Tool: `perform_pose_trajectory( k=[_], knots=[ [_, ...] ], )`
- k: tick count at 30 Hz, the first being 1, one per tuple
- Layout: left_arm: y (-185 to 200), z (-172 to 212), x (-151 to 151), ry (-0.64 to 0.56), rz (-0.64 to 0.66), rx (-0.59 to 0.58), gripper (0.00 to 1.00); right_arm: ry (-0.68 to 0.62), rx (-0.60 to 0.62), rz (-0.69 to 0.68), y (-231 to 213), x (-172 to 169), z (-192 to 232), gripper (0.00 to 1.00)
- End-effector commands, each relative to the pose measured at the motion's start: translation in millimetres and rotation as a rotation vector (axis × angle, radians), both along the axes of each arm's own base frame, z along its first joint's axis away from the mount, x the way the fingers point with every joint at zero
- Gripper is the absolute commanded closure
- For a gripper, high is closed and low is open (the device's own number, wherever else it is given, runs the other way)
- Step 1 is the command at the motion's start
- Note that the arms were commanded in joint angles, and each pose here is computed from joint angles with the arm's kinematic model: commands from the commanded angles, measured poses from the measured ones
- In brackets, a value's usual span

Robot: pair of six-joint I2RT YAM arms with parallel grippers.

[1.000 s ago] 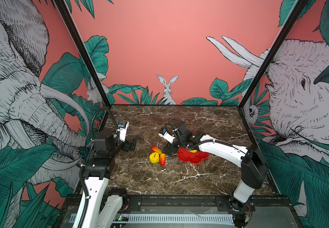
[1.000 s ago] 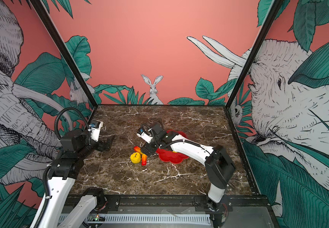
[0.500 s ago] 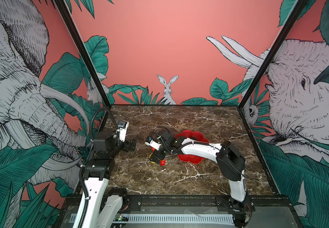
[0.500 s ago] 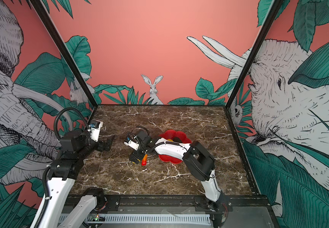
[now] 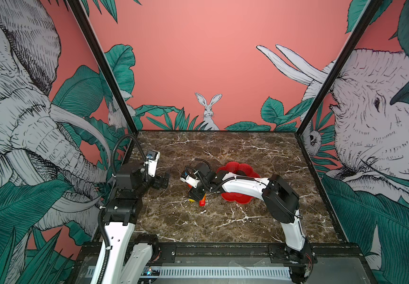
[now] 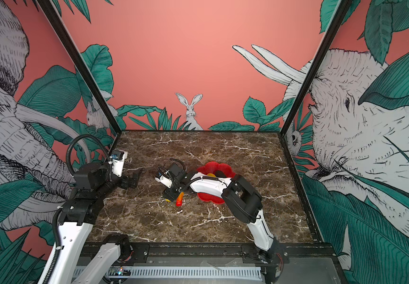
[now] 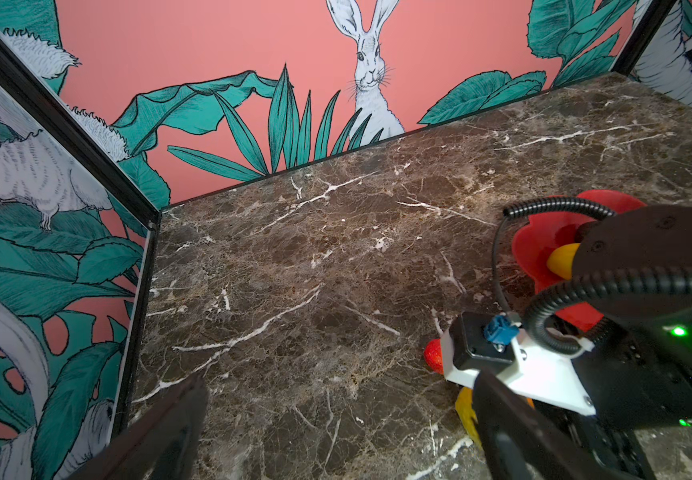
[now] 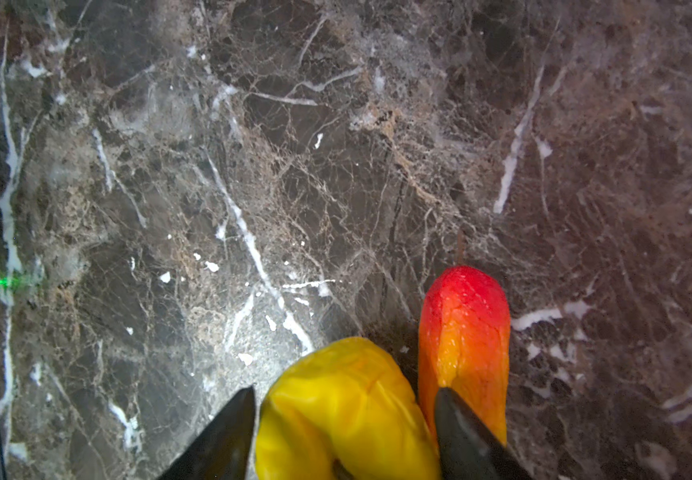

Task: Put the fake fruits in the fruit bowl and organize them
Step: 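Return the right gripper to the fruits and grasp the yellow apple-like fruit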

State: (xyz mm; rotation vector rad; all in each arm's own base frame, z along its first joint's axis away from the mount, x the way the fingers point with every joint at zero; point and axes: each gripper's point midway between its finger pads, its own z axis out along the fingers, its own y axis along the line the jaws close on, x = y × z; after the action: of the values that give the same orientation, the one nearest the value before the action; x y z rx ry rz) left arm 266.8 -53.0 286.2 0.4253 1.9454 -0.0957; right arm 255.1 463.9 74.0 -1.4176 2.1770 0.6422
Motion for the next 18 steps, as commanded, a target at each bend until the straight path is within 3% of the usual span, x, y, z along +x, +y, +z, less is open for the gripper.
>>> perform_pose_trajectory(
  k=[1, 9, 18],
  knots=[
    [0, -3, -3, 0.003, -0.01, 0.011, 0.0, -0.009, 0.012, 0.0, 4, 2, 1, 0.37],
    [0, -3, -3, 0.002, -0.009, 0.011, 0.0, 0.0, 0.019, 0.011, 5, -1, 8, 0.48],
    [0, -4, -3, 0.005, -0.01, 0.011, 0.0, -0.082, 0.124, 0.05, 3, -1, 78, 0.57]
  ],
)
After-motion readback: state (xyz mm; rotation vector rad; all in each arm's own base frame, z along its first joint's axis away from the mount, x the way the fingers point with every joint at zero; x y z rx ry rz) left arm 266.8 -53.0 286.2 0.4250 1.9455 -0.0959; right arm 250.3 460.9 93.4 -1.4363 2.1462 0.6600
